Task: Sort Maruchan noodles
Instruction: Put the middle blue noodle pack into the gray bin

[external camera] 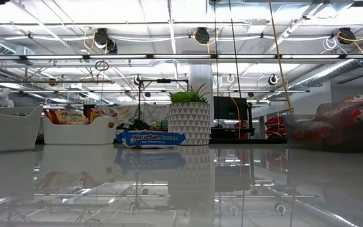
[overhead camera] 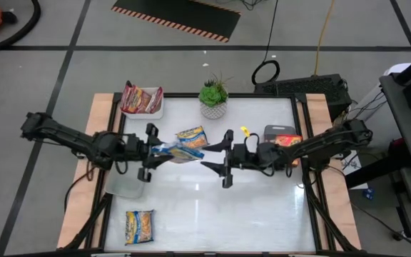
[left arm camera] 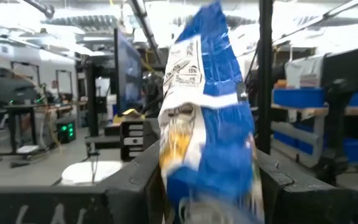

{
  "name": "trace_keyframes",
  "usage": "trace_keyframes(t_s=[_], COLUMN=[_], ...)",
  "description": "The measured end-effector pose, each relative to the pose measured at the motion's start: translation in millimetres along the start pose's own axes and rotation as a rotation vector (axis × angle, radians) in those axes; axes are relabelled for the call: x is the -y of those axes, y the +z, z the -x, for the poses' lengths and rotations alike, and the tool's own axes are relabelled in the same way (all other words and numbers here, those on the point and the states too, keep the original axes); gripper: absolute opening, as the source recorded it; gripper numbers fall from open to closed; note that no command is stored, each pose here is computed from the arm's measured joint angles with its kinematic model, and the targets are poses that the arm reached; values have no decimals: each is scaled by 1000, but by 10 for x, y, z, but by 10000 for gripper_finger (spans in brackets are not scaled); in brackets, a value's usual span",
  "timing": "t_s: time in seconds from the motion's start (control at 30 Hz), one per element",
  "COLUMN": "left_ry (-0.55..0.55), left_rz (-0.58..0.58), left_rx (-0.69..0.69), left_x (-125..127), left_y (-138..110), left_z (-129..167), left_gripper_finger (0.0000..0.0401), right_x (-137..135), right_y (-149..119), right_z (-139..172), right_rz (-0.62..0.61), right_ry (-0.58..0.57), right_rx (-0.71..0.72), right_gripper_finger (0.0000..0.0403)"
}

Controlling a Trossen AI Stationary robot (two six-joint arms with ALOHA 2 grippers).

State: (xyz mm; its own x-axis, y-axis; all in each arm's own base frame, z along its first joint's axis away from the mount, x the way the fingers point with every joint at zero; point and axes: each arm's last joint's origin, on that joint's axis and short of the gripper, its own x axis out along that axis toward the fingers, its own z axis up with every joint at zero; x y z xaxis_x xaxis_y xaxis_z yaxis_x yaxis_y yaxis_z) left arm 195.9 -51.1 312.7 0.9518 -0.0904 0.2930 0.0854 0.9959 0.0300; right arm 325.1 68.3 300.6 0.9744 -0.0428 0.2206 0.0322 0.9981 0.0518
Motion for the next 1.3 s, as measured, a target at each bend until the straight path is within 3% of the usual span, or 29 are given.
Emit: trace_keyframes(t_s=[0.27, 0.67, 1.03, 1.3], left_ry=[43, 47, -8, -49], left_rz=[-35, -16, -28, -40], left_rx=[11, 103, 244, 317], left_x=[-7, -21, 25, 91], left_y=[-53, 81, 110, -74], left_z=[-63, -14, -88, -253], left_gripper_finger=[130, 144, 146, 147], right_x=[3, 71, 80, -29], right_y=[-53, -188, -462, -438], right_z=[-101, -145, -342, -664], right_rz=[11, 68, 105, 85], right_ry=[-7, 49, 36, 152], right_rx=[-23, -95, 85, 137], right_gripper_finger=[212, 212, 212, 213])
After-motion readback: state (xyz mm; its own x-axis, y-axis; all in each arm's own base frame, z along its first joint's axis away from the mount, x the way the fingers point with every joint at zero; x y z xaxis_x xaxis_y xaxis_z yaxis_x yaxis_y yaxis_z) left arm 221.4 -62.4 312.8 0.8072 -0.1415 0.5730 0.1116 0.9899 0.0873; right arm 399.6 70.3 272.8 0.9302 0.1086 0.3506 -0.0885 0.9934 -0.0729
